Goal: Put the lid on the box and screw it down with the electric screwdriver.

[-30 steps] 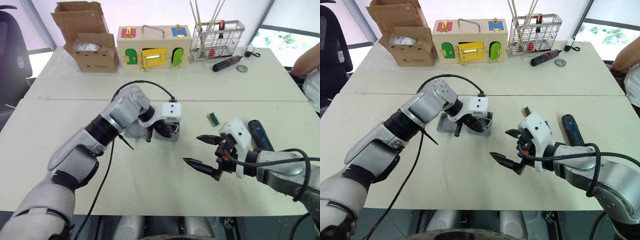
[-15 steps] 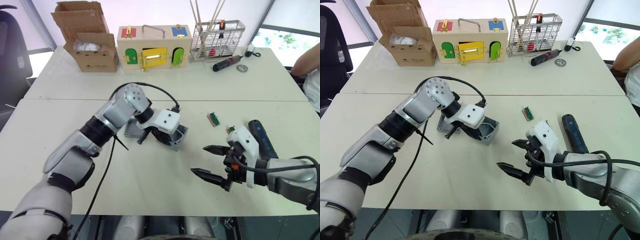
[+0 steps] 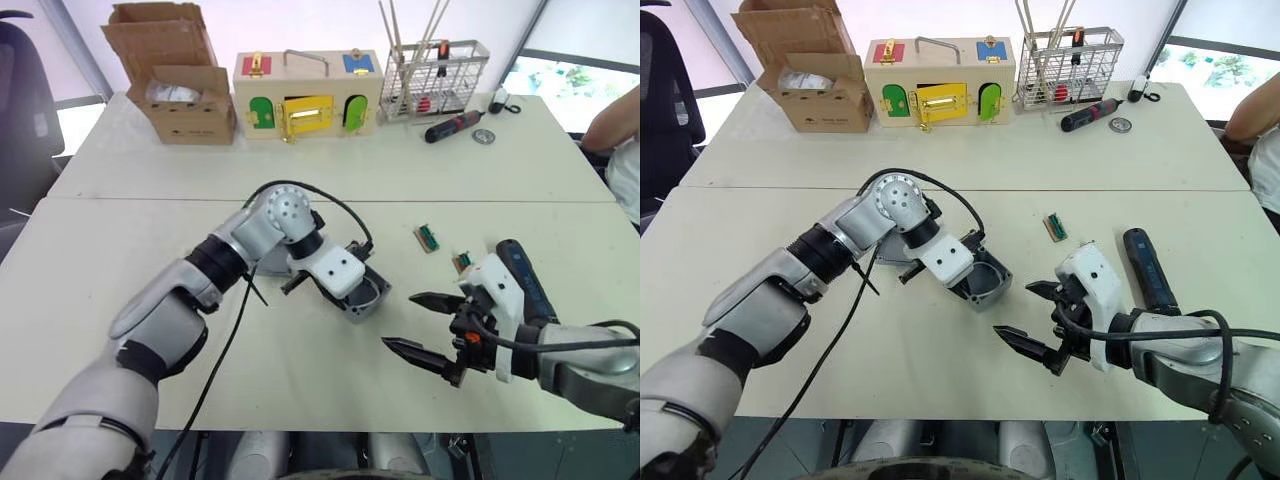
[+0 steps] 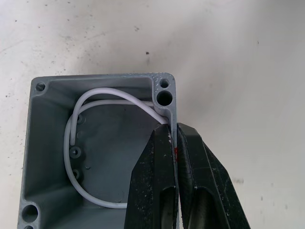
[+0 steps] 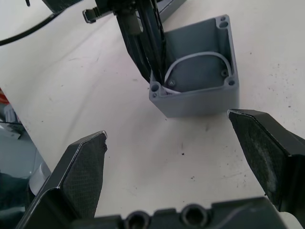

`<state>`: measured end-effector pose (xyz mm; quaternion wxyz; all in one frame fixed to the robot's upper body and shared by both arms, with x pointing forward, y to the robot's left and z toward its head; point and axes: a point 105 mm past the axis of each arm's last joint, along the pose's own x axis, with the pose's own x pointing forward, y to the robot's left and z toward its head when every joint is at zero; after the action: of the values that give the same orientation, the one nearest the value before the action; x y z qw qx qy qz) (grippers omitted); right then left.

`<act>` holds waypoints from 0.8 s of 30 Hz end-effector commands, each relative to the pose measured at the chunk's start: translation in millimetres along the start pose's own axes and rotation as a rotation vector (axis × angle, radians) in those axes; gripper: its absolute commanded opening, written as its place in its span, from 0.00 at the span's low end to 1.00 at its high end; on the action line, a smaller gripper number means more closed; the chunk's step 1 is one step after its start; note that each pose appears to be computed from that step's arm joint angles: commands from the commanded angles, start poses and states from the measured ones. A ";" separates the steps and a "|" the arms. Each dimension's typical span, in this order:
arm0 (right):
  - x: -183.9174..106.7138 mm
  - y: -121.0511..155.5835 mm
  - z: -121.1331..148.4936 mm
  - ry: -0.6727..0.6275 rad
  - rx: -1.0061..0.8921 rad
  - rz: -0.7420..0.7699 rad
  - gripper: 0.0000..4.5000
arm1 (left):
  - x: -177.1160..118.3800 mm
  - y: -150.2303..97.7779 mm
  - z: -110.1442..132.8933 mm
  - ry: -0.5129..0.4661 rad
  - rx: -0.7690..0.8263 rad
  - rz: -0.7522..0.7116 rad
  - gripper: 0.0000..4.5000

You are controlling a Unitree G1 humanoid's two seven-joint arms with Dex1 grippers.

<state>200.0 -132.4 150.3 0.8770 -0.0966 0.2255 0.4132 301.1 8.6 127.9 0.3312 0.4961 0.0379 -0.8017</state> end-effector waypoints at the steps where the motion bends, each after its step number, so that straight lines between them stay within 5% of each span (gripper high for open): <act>1: -0.6 6.8 7.3 -0.042 -0.027 0.003 1.00 | -5.0 3.4 2.5 0.010 0.059 0.001 0.01; 3: 0.0 6.9 7.4 -0.046 -0.026 -0.001 1.00 | -4.6 3.6 0.6 0.017 0.065 0.001 0.01; 5: 0.6 6.4 7.5 -0.049 -0.027 -0.004 1.00 | -4.9 6.1 1.8 -0.001 0.054 0.015 0.14; 12: 0.2 5.2 9.6 -0.049 -0.048 0.007 1.00 | -37.6 17.3 9.6 -0.034 -0.022 0.145 0.88; 19: -14.3 4.7 53.2 -0.168 -0.143 0.096 1.00 | -150.6 34.2 -9.3 -0.100 -0.488 0.715 0.88; 24: -9.9 6.3 64.2 -0.116 -0.269 0.199 1.00 | -178.7 1.0 -58.7 -0.013 -1.166 1.005 0.88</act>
<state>209.3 -114.5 209.1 0.8338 -0.1526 0.1322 0.5139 395.2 104.5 240.6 0.8206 0.2387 0.1917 -0.4826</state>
